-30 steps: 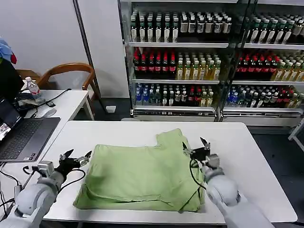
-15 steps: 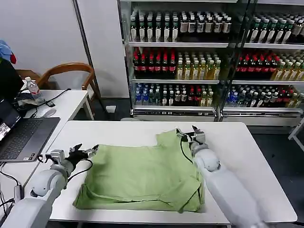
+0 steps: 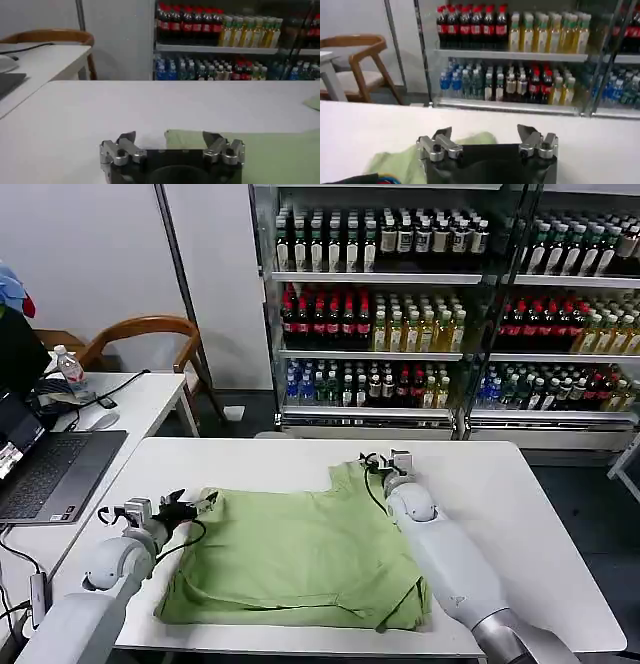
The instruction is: Fold and organize the clothes.
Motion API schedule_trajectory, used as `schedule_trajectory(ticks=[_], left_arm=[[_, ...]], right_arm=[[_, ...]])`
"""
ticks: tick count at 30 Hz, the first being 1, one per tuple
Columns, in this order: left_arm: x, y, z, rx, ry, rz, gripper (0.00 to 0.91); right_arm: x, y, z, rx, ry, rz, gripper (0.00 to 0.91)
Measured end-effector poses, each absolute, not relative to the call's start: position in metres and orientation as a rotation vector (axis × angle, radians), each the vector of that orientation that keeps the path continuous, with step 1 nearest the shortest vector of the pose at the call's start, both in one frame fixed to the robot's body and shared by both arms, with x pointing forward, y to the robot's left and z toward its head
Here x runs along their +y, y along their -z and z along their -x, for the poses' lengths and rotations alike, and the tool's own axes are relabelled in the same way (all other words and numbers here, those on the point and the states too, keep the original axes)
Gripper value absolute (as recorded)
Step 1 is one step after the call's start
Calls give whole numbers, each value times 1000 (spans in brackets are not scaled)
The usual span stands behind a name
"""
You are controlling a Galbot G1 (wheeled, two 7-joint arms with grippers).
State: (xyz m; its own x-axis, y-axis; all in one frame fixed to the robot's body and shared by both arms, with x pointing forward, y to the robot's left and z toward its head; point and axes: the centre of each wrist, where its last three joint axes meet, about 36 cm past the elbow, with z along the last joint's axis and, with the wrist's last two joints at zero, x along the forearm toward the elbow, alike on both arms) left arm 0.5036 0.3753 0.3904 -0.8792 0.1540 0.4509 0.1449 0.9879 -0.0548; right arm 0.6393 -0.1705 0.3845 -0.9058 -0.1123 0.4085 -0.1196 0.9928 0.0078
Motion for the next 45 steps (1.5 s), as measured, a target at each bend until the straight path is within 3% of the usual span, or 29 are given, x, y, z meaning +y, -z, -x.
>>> schedule_trajectory(ticks=[18,19,20,21,22,45], left_arm=[[373,-381,-522,-2649,-8,183,907],[373,-380,-522,-2646,-5,180,756],[374,-380,-522,-2645,-3,179,181],[373,-381,-523,-2644,0,178,50],[373,-381,-524,-2642,1,177,40],[371,-373,-520,-2629,26,231,50]], right_arm=[[-169,-376,-642,-2675,5,-147,907],[-169,-376,-642,-2673,8,-150,766],[-168,-376,-642,-2671,11,-152,272],[-167,-376,-643,-2669,13,-154,101],[-167,-377,-644,-2668,16,-156,0],[-159,-375,-646,-2661,36,-200,0]])
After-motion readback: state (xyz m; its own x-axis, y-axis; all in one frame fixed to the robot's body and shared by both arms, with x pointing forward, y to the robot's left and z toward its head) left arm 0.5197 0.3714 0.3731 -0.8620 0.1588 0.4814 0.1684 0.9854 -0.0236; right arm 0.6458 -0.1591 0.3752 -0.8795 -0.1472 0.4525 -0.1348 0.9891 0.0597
